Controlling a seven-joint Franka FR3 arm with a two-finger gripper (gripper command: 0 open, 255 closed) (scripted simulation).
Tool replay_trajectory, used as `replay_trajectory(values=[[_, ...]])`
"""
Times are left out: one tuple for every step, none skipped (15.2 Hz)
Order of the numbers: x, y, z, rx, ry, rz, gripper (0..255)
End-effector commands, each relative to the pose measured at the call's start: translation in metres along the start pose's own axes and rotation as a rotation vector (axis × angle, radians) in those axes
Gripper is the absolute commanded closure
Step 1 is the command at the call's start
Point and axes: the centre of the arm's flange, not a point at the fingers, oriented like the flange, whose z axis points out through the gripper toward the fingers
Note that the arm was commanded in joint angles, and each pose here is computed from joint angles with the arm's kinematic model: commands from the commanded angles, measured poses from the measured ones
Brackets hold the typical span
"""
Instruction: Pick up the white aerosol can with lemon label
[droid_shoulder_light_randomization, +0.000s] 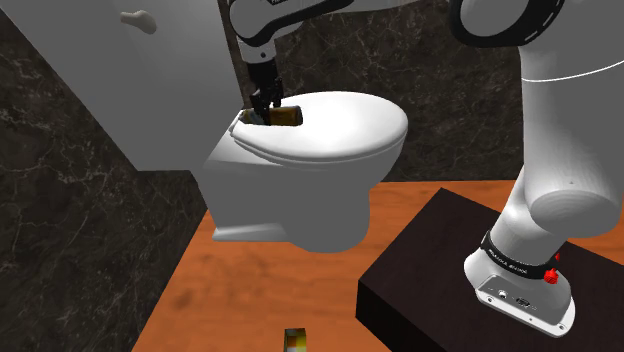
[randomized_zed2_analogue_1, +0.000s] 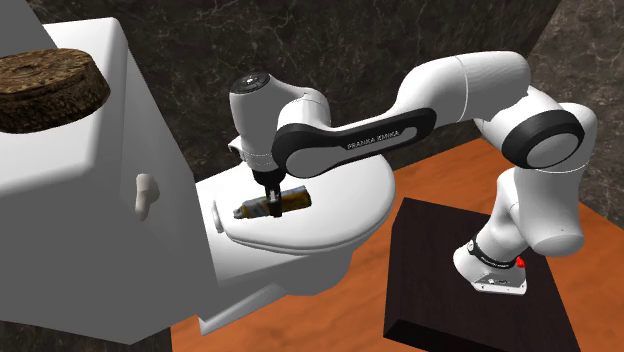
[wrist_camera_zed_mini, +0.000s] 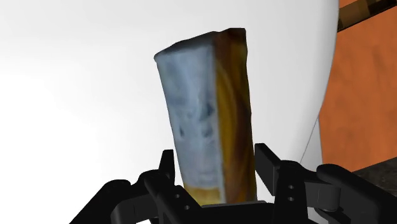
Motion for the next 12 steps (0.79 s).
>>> replay_trajectory(values=[[-0.001,0.001,0.001,0.000,-0.001,0.001,255],[-0.001,0.001,-0.004,0.000,-0.001,0.001,255],[-0.001,0.002,-0.009,0.000,-0.001,0.001,255],[-0.001,0.002,-0.015,0.000,-0.001,0.001,255],[-0.001,0.002,-0.020,0.000,-0.001,0.001,255],[-0.001,0.002,-0.025,0.000,-0.001,0.001,255],[-0.001,0.002,-0.030,0.000,-0.001,0.001,255],[-0.002,0.002,-0.036,0.000,-0.001,0.001,255],[-0.002,0.002,-0.041,0.000,-0.001,0.001,255],[-0.002,0.002,-0.046,0.000,-0.001,0.001,255],[-0.002,0.003,-0.051,0.000,-0.001,0.001,255],[-0.002,0.003,-0.057,0.000,-0.001,0.001,255]])
